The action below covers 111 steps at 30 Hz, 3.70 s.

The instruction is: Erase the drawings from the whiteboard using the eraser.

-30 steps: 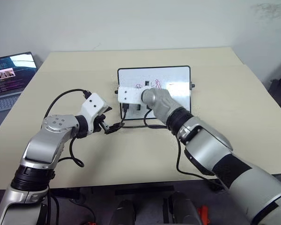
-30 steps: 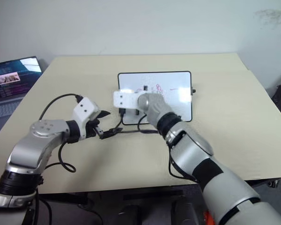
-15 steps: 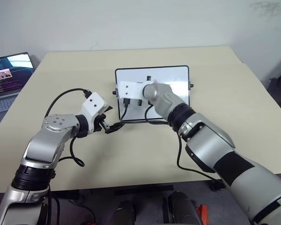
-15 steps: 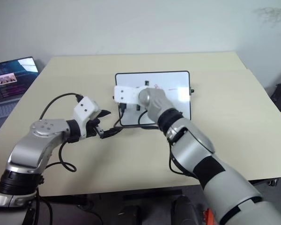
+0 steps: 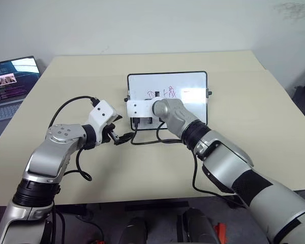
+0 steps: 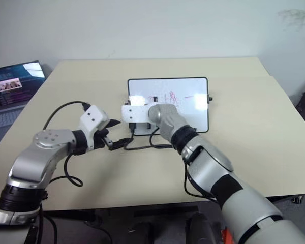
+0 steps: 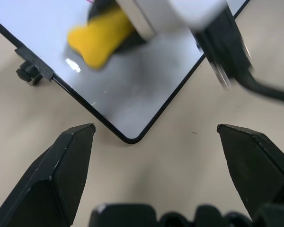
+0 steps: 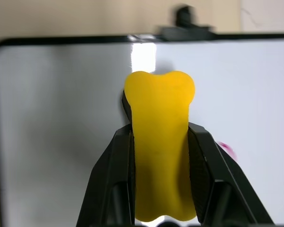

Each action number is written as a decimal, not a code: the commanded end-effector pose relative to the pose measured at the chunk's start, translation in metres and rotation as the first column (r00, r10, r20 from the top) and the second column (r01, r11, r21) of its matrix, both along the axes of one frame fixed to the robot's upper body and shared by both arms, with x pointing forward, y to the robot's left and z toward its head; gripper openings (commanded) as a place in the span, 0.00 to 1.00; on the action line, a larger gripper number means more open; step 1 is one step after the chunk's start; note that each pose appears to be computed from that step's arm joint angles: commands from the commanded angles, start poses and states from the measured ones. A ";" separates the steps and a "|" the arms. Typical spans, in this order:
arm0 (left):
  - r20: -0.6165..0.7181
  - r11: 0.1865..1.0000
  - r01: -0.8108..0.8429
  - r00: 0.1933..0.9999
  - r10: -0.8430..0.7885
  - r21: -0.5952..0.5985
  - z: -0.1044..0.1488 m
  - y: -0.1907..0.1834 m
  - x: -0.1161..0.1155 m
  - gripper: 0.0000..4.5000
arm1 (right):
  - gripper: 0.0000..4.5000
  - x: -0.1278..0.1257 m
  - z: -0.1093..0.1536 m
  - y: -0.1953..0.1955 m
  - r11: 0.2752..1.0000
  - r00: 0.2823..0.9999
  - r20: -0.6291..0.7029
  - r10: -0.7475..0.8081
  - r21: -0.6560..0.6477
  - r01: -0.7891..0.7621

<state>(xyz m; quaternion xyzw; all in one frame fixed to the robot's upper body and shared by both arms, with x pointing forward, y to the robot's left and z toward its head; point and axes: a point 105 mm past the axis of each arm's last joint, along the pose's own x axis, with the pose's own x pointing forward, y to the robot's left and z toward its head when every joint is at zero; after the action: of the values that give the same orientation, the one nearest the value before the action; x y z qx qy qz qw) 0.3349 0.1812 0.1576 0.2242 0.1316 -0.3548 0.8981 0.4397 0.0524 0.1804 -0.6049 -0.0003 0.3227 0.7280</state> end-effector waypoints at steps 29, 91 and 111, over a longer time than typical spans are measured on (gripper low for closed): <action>0.089 0.992 0.089 0.991 -0.096 0.087 0.045 0.013 -0.012 1.00 | 0.24 -0.056 0.030 -0.185 0.997 0.988 -0.133 -0.073 -0.046 0.068; 0.363 0.997 -0.070 0.930 0.058 0.020 0.090 0.015 0.032 1.00 | 0.24 -0.015 0.101 -0.189 0.867 0.958 -0.019 -0.285 0.423 0.266; 0.315 0.999 -0.019 0.949 0.004 0.046 0.079 0.008 0.030 1.00 | 0.24 -0.028 0.097 -0.134 0.908 0.995 -0.022 -0.102 0.405 0.102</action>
<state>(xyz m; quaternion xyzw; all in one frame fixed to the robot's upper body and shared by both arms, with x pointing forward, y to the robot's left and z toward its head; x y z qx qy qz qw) 0.3660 0.1911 0.2243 0.2863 0.0170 -0.3061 0.9078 0.4210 -0.1112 0.2582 -0.4302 0.0168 0.2496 0.8674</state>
